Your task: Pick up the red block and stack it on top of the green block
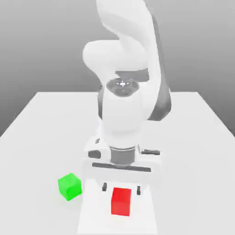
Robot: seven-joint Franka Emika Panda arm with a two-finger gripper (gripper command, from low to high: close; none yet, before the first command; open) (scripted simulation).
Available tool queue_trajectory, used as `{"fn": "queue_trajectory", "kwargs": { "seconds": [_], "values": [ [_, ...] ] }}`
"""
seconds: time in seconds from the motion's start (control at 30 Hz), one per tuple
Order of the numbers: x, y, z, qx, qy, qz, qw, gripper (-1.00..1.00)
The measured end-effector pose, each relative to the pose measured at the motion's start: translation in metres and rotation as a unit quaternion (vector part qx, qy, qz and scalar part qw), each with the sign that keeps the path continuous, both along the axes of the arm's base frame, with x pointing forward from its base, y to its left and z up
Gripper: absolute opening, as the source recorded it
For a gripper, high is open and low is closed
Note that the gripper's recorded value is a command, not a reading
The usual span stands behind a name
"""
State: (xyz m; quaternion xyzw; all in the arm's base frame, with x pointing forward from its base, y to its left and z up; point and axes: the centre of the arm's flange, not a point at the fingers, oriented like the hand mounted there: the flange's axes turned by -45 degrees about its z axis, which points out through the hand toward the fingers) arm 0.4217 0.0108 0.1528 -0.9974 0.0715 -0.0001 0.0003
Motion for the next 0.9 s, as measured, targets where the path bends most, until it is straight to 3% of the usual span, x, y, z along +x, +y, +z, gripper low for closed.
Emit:
{"fn": "queue_trajectory", "kwargs": {
  "seconds": [0.03,0.27,0.47,0.6,0.77,0.9],
  "values": [
    [-0.001,0.0,-0.006,0.0,0.0,0.0,1.0,-1.0],
    [-0.001,0.0,-0.006,0.0,0.0,0.0,1.0,-1.0],
    [-0.001,-0.004,0.052,-0.001,0.0,-0.008,1.0,-1.0],
    [-0.023,-0.078,0.073,-0.002,0.0,-0.161,0.987,-1.0],
    [-0.064,-0.143,0.091,-0.001,0.0,-0.339,0.941,-1.0],
    [-0.071,-0.154,0.063,0.0,0.0,-0.372,0.928,-1.0]
  ]
}}
